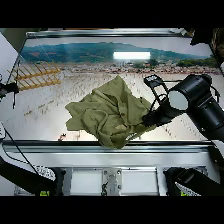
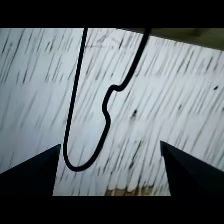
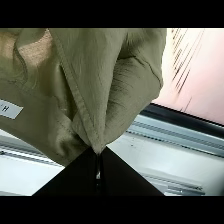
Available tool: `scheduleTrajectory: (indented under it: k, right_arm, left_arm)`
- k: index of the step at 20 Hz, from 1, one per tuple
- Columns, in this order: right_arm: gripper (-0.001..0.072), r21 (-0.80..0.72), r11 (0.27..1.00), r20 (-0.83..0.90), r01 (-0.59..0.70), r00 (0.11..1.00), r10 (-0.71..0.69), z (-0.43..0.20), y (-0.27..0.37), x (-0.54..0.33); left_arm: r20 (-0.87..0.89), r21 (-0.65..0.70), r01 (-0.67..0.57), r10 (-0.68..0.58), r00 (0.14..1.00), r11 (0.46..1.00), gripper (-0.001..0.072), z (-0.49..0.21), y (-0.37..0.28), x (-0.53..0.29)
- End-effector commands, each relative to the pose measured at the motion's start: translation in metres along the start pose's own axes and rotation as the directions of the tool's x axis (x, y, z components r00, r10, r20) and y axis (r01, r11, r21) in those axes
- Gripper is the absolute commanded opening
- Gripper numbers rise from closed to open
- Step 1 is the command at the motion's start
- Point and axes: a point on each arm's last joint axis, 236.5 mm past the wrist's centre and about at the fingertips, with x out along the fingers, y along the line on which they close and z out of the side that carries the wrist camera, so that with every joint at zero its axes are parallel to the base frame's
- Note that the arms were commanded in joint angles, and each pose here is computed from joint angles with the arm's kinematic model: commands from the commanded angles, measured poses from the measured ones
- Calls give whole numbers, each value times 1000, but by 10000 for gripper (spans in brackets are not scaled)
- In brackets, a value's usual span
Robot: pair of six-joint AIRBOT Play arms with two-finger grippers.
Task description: Fold the clothes and pants, and hang the long-sleeved shirts on hangers.
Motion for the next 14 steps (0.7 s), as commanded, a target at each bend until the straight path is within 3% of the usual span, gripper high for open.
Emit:
scheduleTrajectory:
  k: [1,14]
  right_arm:
    - [14,-1,1000,-2,0,1000,0,0,0,0]
    - [14,-1,1000,-4,1,1000,-1,0,0,1]
  left_arm:
    - [-43,40,-50,52,998,998,695,-1,10,50]
    - [-77,1,-52,51,996,999,693,-12,18,113]
